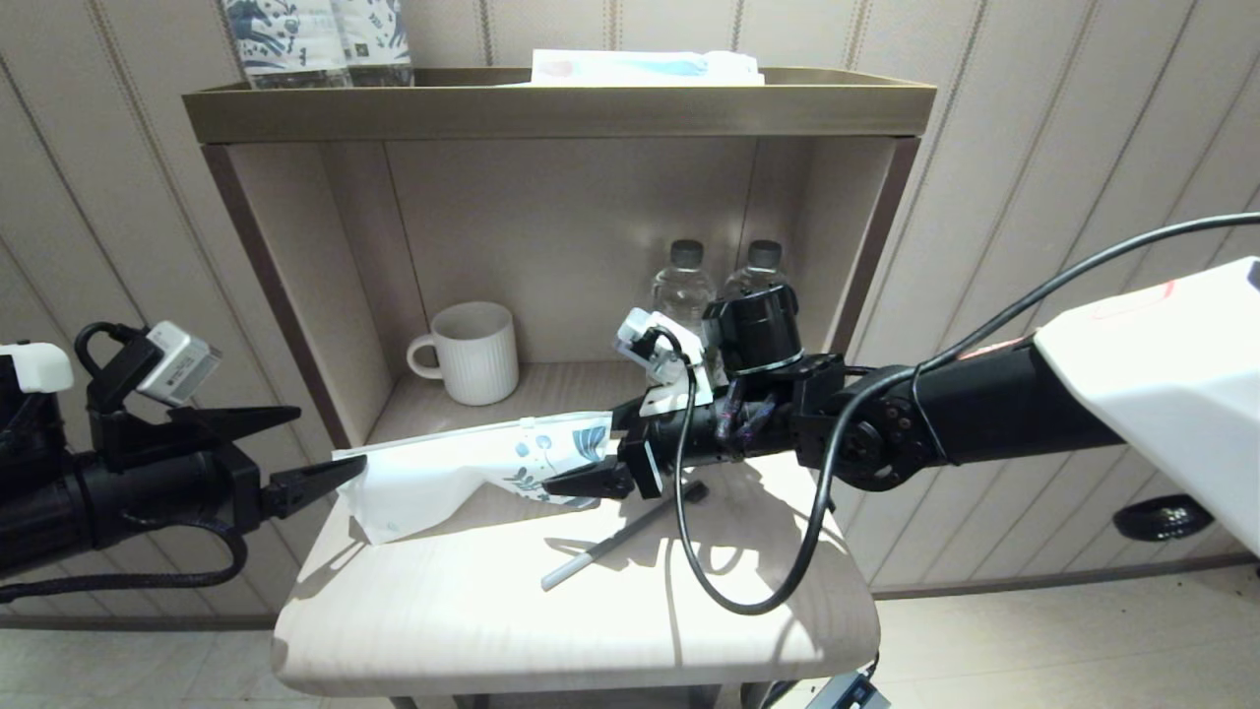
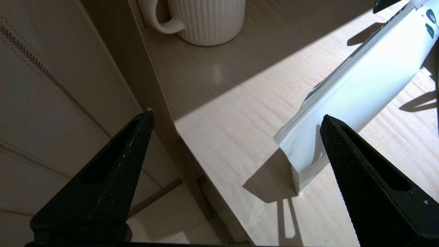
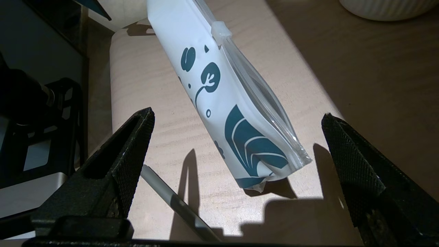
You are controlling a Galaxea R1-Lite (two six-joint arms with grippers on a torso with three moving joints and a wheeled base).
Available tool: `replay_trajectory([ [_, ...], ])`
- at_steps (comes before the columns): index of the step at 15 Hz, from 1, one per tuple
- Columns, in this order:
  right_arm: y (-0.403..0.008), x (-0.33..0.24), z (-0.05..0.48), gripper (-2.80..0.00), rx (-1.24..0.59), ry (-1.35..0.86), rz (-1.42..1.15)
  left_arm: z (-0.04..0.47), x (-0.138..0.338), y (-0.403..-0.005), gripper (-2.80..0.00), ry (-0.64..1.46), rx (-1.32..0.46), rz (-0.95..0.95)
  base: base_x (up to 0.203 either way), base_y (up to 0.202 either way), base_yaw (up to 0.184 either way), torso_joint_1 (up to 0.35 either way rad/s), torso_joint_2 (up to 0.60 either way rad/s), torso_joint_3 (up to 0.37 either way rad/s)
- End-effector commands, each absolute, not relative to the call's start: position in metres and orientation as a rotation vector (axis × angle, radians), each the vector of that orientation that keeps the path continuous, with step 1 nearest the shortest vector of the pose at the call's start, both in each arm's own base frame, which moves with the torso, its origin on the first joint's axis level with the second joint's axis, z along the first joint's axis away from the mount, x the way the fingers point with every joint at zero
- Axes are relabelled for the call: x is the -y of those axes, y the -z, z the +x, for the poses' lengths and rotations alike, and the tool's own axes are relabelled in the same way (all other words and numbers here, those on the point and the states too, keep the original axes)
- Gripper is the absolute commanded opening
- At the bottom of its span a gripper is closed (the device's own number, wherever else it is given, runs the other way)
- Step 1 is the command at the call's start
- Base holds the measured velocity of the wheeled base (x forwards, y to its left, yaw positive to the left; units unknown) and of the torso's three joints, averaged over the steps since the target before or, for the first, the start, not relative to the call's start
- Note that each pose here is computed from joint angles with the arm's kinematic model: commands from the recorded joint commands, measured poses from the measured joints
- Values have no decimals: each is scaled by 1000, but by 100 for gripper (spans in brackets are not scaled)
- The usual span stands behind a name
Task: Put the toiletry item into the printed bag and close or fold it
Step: Pick up the storage bag
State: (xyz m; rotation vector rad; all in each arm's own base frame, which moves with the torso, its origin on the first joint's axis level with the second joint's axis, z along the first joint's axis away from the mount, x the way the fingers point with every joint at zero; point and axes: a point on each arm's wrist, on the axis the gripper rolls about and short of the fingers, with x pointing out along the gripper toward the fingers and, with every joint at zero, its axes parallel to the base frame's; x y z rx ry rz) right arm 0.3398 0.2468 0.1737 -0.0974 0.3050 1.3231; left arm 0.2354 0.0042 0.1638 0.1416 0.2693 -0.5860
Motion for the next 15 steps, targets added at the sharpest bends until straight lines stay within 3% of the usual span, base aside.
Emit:
replay_trajectory([
  [1,-168,-249,341,0,-316,-1331,-100,235,-4,-163,0,592,-267,142,0,0,0,0,0,0],
  [15,-167,-262,339,0,-300,-1358,-117,237,-3,-161,0,602,-275,138,0,0,0,0,0,0],
])
